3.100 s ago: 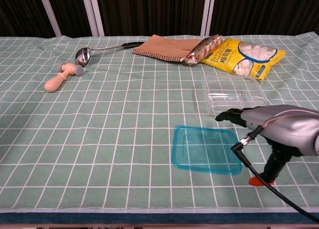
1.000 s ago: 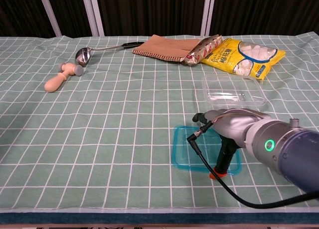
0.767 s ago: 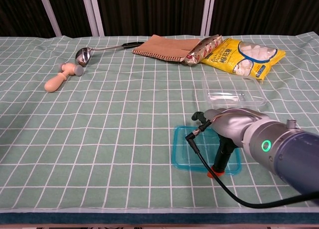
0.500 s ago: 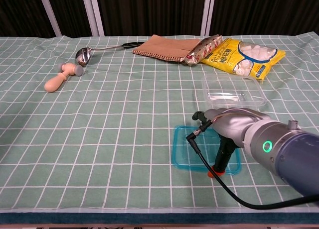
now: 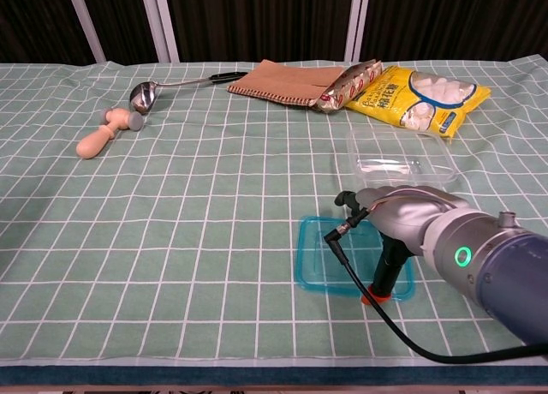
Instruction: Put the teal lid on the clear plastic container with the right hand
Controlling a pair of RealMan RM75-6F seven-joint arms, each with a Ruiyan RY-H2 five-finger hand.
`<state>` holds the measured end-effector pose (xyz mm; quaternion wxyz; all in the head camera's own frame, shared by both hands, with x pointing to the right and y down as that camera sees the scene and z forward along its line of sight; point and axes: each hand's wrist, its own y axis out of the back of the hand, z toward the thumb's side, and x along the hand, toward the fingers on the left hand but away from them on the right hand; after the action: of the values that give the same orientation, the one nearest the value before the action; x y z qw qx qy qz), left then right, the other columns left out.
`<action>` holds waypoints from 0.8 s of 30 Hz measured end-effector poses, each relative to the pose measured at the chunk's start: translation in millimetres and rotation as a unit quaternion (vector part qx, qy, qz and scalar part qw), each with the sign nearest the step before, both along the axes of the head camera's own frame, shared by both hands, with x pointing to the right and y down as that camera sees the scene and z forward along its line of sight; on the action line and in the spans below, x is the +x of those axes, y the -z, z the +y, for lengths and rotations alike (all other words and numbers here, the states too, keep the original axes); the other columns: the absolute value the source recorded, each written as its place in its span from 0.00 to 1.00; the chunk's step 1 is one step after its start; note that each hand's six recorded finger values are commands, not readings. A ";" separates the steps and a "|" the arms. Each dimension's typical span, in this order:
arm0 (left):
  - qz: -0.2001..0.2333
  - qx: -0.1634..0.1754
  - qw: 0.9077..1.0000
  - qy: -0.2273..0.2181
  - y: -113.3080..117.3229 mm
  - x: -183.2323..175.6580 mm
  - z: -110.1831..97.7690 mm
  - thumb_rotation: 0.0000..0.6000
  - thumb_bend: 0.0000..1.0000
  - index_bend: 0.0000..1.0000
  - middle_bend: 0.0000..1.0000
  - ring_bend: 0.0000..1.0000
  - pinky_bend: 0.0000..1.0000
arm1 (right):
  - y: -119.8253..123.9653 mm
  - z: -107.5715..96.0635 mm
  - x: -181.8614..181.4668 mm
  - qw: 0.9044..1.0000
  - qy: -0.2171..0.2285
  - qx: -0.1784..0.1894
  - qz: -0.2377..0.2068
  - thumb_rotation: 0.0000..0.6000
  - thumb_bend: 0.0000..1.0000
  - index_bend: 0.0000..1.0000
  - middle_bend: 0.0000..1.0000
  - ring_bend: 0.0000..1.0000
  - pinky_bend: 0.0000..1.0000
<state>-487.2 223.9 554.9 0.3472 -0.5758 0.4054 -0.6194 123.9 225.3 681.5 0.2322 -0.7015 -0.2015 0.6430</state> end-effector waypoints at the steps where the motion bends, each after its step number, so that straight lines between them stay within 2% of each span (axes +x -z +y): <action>1: 0.000 0.000 1.000 0.000 0.0 -0.1 0.1 1.00 0.33 0.07 0.00 0.00 0.00 | -0.1 0.3 -0.3 1.000 0.001 0.000 0.000 1.00 0.10 0.00 0.17 0.00 0.00; 24: 0.000 -0.001 1.000 0.001 -0.2 -0.4 0.1 1.00 0.33 0.08 0.00 0.00 0.00 | -2.5 3.2 -4.0 1.000 -0.007 0.003 0.002 1.00 0.10 0.00 0.18 0.00 0.00</action>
<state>-487.5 224.0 555.1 0.3460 -0.5756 0.4049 -0.6205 119.9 228.5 684.1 0.2301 -0.6979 -0.2081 0.6455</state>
